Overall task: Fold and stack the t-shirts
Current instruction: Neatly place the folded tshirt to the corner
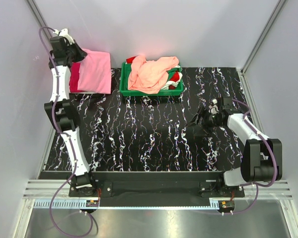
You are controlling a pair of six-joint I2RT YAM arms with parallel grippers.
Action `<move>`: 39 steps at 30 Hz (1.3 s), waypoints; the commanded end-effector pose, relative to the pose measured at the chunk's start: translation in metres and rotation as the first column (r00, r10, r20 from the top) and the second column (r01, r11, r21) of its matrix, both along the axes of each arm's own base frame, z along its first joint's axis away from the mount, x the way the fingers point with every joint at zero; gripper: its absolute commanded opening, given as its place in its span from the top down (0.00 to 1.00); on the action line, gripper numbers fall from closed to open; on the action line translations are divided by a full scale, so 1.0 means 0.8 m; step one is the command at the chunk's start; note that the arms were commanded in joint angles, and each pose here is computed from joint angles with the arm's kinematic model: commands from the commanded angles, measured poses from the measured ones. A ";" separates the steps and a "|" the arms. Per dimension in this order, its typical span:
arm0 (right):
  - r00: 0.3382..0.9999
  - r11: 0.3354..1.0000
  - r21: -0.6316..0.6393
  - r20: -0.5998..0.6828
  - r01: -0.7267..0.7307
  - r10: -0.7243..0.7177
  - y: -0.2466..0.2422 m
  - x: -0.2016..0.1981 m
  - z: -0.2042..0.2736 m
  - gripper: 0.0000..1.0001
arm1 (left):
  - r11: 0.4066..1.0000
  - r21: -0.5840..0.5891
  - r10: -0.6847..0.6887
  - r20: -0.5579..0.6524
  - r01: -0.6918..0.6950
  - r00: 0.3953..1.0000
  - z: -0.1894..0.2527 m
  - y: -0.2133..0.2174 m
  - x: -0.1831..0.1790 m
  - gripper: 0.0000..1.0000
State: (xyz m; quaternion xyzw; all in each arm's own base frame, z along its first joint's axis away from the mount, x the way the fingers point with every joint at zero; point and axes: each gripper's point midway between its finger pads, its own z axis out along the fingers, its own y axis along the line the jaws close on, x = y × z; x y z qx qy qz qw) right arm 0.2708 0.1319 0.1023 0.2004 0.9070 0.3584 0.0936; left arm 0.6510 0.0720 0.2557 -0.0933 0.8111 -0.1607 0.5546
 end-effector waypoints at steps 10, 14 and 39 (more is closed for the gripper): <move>0.999 0.999 0.014 0.044 -0.029 0.029 0.006 0.017 0.014 0.23 | 1.000 -0.008 -0.011 0.256 0.013 0.967 0.089 0.055 0.016 1.00; 0.999 0.999 0.016 0.037 -0.030 0.029 0.007 0.019 0.012 0.23 | 0.999 0.026 0.036 0.271 -0.045 0.962 0.069 0.074 0.033 1.00; 0.998 1.000 -0.005 0.058 -0.022 0.023 0.003 0.021 0.018 0.23 | 0.903 -0.041 0.421 0.285 -0.428 0.861 0.038 0.172 0.002 0.01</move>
